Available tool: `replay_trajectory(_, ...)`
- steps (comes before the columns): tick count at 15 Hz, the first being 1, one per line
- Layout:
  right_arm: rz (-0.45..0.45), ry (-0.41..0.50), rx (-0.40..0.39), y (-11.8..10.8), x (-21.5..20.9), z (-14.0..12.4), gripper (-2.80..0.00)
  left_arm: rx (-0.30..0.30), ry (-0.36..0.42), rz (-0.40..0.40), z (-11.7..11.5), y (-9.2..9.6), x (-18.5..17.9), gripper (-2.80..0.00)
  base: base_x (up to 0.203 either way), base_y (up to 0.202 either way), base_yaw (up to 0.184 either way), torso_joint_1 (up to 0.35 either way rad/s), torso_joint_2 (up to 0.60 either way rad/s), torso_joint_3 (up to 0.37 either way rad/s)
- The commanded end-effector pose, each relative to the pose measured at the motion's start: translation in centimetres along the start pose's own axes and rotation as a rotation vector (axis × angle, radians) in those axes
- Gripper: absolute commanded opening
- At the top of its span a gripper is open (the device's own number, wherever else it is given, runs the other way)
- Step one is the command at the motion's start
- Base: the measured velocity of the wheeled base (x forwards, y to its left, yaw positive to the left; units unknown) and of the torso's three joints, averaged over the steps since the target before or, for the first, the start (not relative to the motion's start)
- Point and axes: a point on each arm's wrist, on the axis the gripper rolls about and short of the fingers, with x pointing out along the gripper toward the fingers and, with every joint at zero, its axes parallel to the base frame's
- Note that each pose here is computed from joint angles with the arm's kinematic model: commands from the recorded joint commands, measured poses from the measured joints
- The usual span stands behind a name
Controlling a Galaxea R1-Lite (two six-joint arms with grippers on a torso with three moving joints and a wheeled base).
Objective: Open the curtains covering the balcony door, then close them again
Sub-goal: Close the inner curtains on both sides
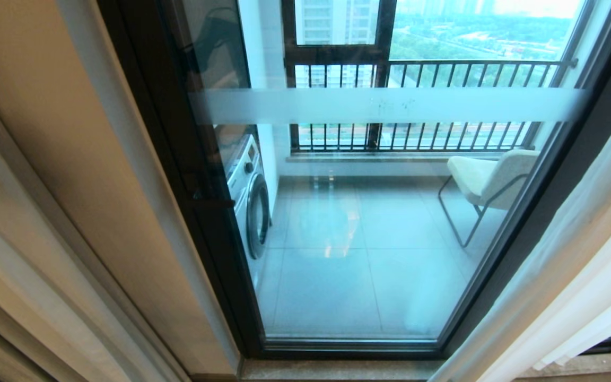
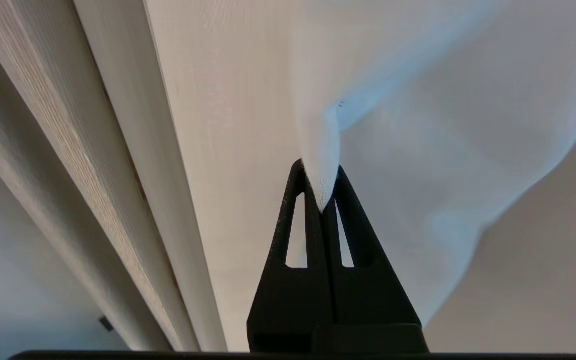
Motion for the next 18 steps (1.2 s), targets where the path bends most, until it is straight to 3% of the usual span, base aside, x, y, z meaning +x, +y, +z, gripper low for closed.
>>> replay_trajectory(1, 0.000, -0.001, -0.001, 0.0, 0.0, 0.0, -2.80, -0.013, -0.047, -0.011, 1.5, -0.1, -1.1, -2.80, 0.000, 0.000, 0.000, 0.000, 0.00, 0.000)
replay_trajectory(8, 0.001, 0.000, -0.001, 0.0, 0.0, 0.0, -2.80, -0.047, -0.138, -0.129, 4.6, -1.8, -6.0, -2.80, 0.000, 0.000, 0.000, 0.000, 0.00, 0.000)
replay_trajectory(18, 0.001, 0.000, -0.001, 0.0, 0.0, 0.0, -2.80, -0.081, -0.160, -0.324, 5.6, -4.8, -11.8, -2.80, 0.000, 0.000, 0.000, 0.000, 0.00, 0.000)
